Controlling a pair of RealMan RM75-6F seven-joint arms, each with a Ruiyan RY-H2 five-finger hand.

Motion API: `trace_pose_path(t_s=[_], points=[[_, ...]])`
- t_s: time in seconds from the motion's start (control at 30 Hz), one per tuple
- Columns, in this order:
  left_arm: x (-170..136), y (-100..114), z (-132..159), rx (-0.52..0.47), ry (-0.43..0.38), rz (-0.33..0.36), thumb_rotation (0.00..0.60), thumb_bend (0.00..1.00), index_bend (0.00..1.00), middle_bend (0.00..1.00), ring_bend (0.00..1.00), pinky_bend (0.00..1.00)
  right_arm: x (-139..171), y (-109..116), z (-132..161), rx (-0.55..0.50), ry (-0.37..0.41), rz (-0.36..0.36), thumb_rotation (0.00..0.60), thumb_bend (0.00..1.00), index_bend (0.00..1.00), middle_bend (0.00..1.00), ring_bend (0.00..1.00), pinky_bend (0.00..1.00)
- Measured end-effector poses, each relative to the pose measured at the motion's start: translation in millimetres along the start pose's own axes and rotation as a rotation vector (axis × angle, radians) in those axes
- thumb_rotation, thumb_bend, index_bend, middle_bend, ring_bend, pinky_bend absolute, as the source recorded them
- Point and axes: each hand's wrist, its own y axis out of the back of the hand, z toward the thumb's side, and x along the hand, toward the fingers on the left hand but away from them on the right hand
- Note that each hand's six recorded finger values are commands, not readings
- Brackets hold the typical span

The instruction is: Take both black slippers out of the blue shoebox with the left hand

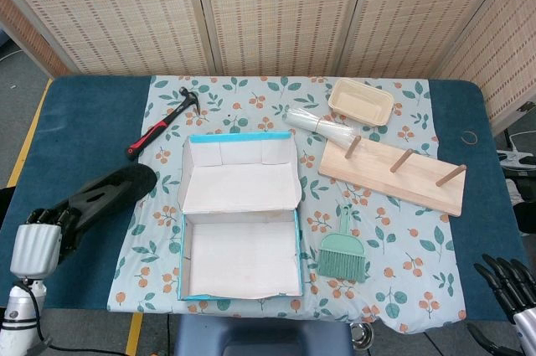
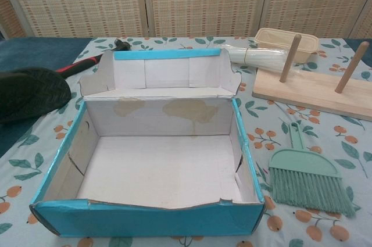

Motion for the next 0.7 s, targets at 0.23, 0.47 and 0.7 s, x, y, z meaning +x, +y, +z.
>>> trace_pose_path(t_s=[0.23, 0.47, 0.7], points=[[-36, -22, 8, -0.094, 0.046, -0.113, 0.600, 0.37, 0.00, 0.00, 0.00, 0.14, 1, 0, 0, 0.001, 0.001, 0.000, 0.463, 0.22, 0.00, 0.00, 0.00, 0.00], [-48, -21, 12, -0.235, 0.094, -0.137, 0.600, 0.34, 0.00, 0.00, 0.00, 0.08, 2, 2, 0, 0.000, -0.002, -0.008, 0.464, 0.22, 0.00, 0.00, 0.00, 0.00], [-53, -2, 32, -0.415, 0.084, -0.121, 0.600, 0.33, 0.00, 0.00, 0.00, 0.07, 2, 0, 0, 0.007, -0.006, -0.003, 0.464, 0.22, 0.00, 0.00, 0.00, 0.00]])
